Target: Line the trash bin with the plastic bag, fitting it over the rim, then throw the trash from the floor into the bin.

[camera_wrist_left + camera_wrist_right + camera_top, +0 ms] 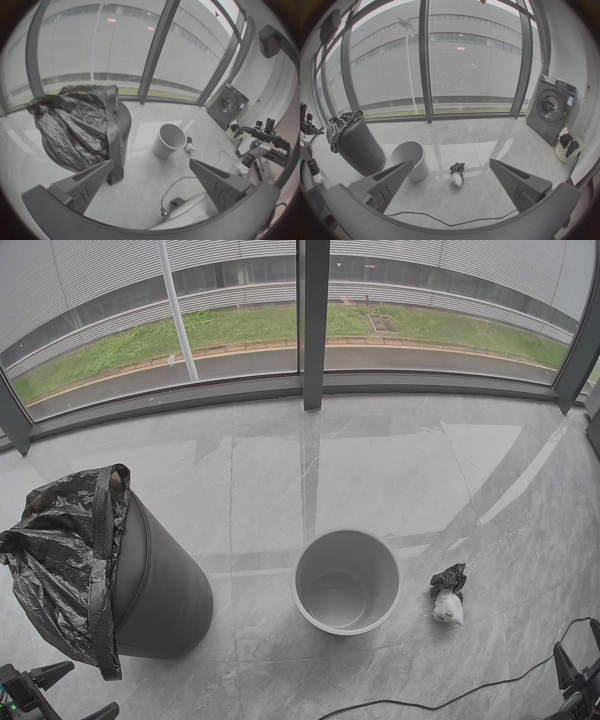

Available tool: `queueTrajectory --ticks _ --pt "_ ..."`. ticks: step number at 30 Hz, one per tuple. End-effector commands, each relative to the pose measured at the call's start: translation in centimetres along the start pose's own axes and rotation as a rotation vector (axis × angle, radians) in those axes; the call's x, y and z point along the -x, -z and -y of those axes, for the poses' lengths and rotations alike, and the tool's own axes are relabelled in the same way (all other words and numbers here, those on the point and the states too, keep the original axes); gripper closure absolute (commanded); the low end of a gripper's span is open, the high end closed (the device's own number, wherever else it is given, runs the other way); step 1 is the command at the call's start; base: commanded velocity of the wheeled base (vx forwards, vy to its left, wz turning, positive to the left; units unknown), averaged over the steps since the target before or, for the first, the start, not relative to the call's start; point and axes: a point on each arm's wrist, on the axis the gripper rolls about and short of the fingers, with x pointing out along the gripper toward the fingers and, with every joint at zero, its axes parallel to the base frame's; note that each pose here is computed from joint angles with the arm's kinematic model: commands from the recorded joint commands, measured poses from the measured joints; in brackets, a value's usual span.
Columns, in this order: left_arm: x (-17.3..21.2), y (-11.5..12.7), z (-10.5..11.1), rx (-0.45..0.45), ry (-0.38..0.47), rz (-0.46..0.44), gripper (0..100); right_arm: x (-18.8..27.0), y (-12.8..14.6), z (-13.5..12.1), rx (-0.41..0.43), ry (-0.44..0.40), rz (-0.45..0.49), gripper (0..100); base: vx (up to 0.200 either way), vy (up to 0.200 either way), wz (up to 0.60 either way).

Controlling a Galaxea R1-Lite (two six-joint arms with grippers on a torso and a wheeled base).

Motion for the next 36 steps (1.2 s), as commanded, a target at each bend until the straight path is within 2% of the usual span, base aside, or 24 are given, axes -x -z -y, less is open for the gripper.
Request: queueTrajectory --ticks 1,5,6,10,14,28,36 --pt "-1.8 -0.7 -0.4 0.042 0.054 -0.188 0 -0.5 0.4 0.0 0.001 0.002 -0.061 0 0.000 0.000 0.00" --pt "-2.6 -1.0 -0.5 0.030 0.060 -0.245 0 -0.5 0.4 0.0 0.002 0.002 -0.065 0 0.000 0.000 0.00" --pt "-3.0 -1.1 -0.6 0.019 0.039 -0.256 0 -0.5 0.4 0.0 0.001 0.002 -0.066 0 0.000 0.000 0.00" --pt "-3.4 -1.5 -1.0 -0.093 -0.099 -0.202 0 -0.5 0.4 0.0 0.000 0.004 -0.060 0 0.000 0.000 0.00" --pt "-3.2 -1.2 -1.1 -0.132 -0.150 -0.191 0 -0.5 0.4 0.0 0.000 0.008 -0.061 0 0.000 0.000 0.00" --pt "-3.7 1.1 -1.3 -0.110 -0.106 -0.286 0 -0.5 0.4 0.0 -0.001 0.013 -0.063 0 0.000 0.000 0.00" --pt "-5.1 -0.5 -1.4 -0.101 -0.090 -0.290 0 -0.5 0.4 0.0 -0.002 0.025 -0.061 0 0.000 0.000 0.00"
